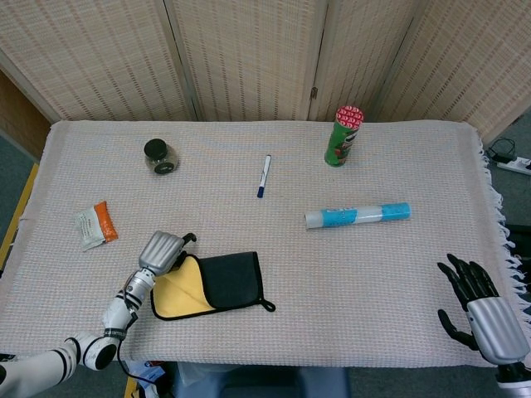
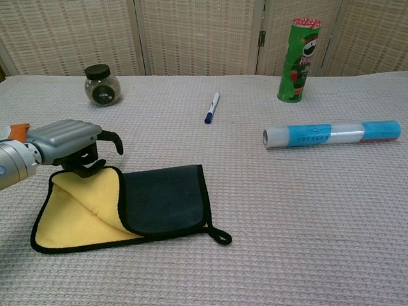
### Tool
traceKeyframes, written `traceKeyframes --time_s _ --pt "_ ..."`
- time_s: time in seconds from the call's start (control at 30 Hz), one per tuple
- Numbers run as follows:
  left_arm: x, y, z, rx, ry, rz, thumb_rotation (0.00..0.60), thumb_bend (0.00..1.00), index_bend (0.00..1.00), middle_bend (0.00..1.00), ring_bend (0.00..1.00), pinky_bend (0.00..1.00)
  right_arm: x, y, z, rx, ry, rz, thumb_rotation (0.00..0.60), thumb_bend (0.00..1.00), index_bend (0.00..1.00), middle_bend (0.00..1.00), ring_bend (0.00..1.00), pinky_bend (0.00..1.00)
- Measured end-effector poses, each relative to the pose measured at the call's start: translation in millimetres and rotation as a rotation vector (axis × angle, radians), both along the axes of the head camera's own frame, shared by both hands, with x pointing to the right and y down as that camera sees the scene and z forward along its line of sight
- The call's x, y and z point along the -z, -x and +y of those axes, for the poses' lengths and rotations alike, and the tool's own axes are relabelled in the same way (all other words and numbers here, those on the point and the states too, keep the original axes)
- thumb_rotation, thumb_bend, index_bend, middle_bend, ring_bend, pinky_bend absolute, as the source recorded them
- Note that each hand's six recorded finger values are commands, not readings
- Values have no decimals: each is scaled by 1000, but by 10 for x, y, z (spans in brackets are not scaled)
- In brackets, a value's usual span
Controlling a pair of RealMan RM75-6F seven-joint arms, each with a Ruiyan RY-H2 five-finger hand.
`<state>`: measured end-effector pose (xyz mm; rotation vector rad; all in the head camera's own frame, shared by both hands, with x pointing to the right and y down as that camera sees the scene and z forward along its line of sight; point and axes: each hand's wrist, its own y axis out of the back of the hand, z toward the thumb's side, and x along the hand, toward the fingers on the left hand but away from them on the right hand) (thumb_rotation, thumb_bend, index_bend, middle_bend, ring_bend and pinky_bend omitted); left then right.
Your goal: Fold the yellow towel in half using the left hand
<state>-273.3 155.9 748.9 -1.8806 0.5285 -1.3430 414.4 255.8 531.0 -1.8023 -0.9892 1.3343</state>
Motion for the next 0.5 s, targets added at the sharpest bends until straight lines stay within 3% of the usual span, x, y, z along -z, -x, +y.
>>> traceKeyframes --time_s 0.23,0.5 --pt "42 -9 12 -12 8 15 600 399 393 1000 1000 1000 -30 -1 -21 -1 2 10 600 483 0 0 0 0" --pt "118 -33 24 -12 29 21 600 396 397 1000 1000 1000 -16 12 -8 4 -4 9 600 483 0 0 0 0"
